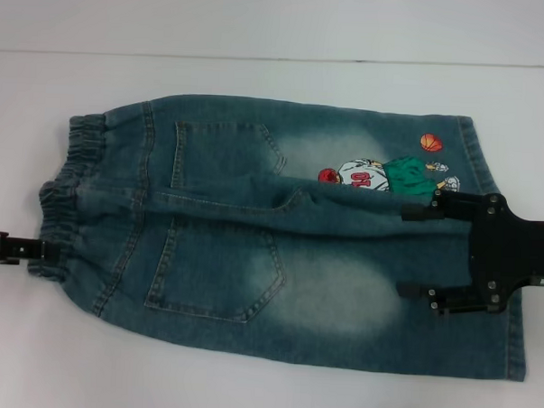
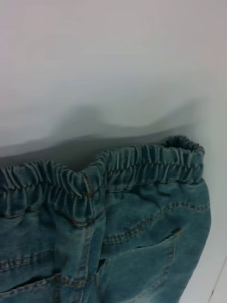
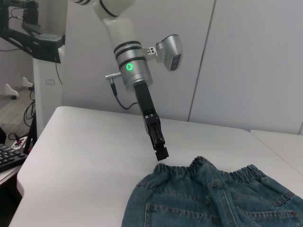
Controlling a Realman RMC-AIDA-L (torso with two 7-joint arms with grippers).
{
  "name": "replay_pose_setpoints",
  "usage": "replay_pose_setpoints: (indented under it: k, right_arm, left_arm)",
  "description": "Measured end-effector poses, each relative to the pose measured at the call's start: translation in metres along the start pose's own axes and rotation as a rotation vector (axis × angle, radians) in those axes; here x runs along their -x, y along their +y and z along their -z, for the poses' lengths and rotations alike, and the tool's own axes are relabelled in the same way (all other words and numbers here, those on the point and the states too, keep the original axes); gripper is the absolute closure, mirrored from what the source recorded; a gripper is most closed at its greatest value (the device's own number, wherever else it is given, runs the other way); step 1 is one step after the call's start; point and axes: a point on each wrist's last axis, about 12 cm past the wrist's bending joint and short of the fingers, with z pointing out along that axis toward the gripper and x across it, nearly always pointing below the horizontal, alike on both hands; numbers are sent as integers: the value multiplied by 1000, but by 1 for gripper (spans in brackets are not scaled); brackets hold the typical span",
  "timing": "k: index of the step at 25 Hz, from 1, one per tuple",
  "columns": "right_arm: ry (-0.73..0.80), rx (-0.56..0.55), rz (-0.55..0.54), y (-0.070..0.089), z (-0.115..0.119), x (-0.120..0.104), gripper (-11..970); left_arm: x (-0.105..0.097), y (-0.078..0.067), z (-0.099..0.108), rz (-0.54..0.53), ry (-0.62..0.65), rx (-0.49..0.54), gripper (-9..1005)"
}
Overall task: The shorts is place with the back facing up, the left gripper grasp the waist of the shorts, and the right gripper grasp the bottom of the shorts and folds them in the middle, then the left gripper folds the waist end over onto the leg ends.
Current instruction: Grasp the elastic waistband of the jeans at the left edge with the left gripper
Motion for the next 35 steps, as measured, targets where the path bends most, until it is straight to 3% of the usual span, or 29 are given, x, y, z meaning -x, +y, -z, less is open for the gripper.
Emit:
replay_pose_setpoints:
  k: [24, 35]
  right_arm:
    - [-4, -7, 4, 0, 1, 0, 99]
    - [-1, -11, 5, 1, 1, -1, 98]
  left_arm:
    - [3, -8, -12, -4, 34, -37, 247]
    - [8, -1, -6, 37, 51, 17, 263]
